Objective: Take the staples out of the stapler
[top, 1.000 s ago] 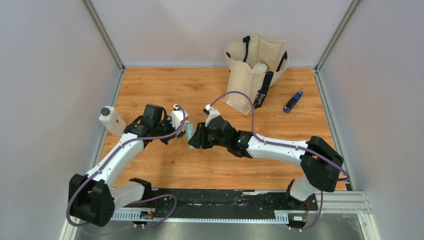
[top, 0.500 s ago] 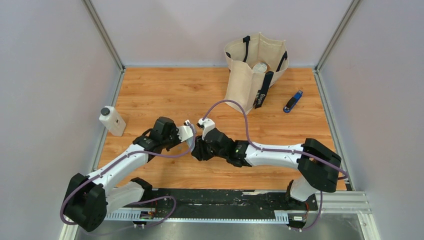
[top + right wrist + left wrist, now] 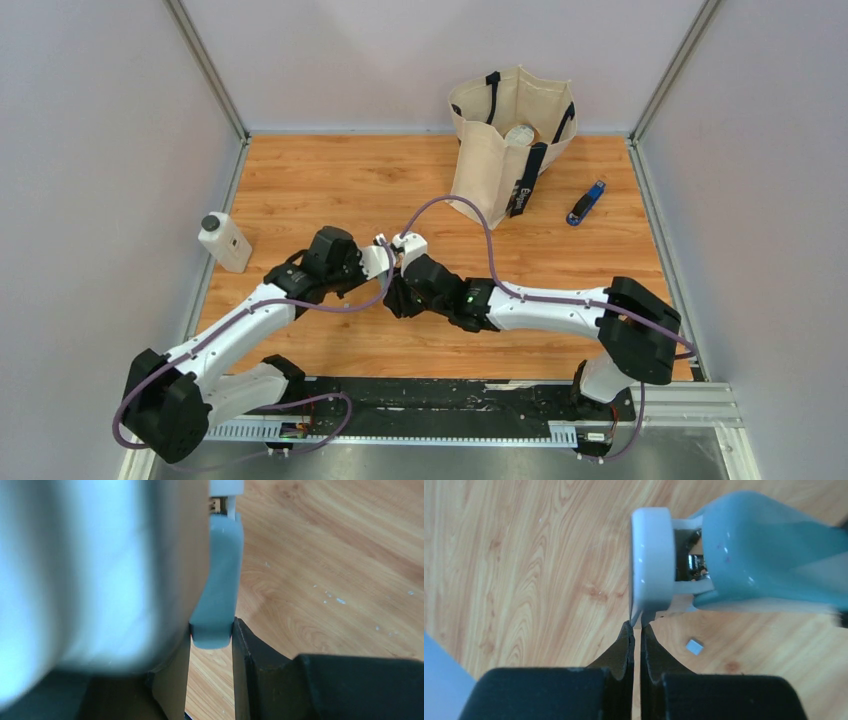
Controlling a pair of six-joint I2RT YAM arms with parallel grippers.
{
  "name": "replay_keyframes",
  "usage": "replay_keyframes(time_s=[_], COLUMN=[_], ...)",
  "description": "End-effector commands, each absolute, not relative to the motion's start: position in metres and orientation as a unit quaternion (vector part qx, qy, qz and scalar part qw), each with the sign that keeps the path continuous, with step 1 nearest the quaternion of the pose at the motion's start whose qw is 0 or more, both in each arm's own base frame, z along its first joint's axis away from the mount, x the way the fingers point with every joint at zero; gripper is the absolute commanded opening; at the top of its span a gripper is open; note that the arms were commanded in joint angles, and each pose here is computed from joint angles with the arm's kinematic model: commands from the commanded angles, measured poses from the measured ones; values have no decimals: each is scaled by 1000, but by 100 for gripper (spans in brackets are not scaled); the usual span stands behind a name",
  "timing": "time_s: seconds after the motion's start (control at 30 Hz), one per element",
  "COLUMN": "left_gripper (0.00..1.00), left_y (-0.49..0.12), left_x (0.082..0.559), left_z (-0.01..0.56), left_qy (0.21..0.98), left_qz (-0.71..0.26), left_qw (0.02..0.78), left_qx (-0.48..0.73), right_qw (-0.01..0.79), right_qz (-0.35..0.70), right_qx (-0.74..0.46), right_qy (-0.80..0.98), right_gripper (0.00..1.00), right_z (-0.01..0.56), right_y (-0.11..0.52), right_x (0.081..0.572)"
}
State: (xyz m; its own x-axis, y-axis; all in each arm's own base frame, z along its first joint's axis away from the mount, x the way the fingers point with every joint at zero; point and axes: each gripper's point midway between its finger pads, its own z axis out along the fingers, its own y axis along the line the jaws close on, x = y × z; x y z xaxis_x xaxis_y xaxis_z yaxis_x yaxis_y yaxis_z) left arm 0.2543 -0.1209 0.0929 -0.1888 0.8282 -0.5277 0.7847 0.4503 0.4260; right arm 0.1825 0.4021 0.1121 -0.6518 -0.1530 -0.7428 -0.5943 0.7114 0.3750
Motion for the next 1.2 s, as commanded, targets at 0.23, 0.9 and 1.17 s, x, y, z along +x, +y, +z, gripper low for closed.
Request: replay_keyframes(time_s=[0.23,0.9,1.17], left_gripper=[10,41,41], left_y=[-154,-115,-114], left_x=[195,218,226], left_z=[175,202,189], left_qy=[755,822,826], left_qz=[-139,-170,-163], left_qw=[347,392,390], left_qx=[538,377,372], right_qw=[407,351,323], right_qz=[253,169,167], right_qx=[-167,-162,-73], right_qy=[862,907,929], right_gripper=[0,10,67], right_z=[161,108,80], right_y=[386,379,357], right_x=[238,275,314])
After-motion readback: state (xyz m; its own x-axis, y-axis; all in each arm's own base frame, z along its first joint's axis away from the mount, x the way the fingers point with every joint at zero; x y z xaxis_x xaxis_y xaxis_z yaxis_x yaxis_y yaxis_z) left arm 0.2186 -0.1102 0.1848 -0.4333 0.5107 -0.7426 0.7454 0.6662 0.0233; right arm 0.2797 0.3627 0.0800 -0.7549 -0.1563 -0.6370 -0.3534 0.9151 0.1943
